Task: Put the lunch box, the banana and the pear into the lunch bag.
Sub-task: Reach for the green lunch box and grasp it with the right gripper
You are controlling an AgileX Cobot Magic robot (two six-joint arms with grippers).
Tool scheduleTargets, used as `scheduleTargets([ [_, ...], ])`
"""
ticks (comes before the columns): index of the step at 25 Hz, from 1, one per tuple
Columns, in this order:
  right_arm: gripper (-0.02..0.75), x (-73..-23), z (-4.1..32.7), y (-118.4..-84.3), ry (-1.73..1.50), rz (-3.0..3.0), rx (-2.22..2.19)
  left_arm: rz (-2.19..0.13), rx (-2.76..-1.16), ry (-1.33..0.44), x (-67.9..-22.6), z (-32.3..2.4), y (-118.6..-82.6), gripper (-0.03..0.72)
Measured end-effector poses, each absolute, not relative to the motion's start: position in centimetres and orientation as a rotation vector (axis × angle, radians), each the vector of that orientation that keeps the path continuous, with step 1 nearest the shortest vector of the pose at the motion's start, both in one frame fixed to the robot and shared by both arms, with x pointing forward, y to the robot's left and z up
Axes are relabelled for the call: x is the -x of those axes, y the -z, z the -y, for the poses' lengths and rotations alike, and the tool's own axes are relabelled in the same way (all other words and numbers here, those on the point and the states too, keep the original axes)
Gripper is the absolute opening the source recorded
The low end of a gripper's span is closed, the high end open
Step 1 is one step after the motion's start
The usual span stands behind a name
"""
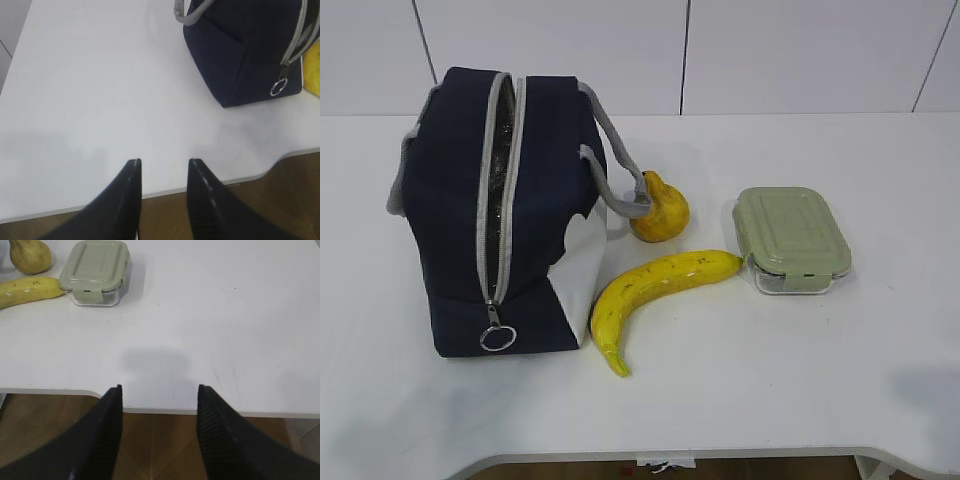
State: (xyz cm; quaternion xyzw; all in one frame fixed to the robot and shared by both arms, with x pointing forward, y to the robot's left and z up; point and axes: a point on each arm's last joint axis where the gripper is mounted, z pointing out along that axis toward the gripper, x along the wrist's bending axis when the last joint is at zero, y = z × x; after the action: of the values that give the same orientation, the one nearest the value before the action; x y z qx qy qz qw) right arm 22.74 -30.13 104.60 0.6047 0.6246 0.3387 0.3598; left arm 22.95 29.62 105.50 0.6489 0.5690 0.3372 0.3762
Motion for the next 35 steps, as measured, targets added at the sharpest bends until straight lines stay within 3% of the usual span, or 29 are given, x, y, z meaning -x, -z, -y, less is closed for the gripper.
scheduleTargets([
  [19, 0.382, -22.7, 30.2, -105.0, -0.876, -1.603, -1.552, -1.456, -1.660, -0.863, -23.0, -29.6, -105.5, 0.239],
  [35, 0.382, -33.3, 29.9, -107.1, -0.642, -1.810, -1.841, -1.442, -1.650, -0.824, -22.9, -29.3, -105.5, 0.239],
])
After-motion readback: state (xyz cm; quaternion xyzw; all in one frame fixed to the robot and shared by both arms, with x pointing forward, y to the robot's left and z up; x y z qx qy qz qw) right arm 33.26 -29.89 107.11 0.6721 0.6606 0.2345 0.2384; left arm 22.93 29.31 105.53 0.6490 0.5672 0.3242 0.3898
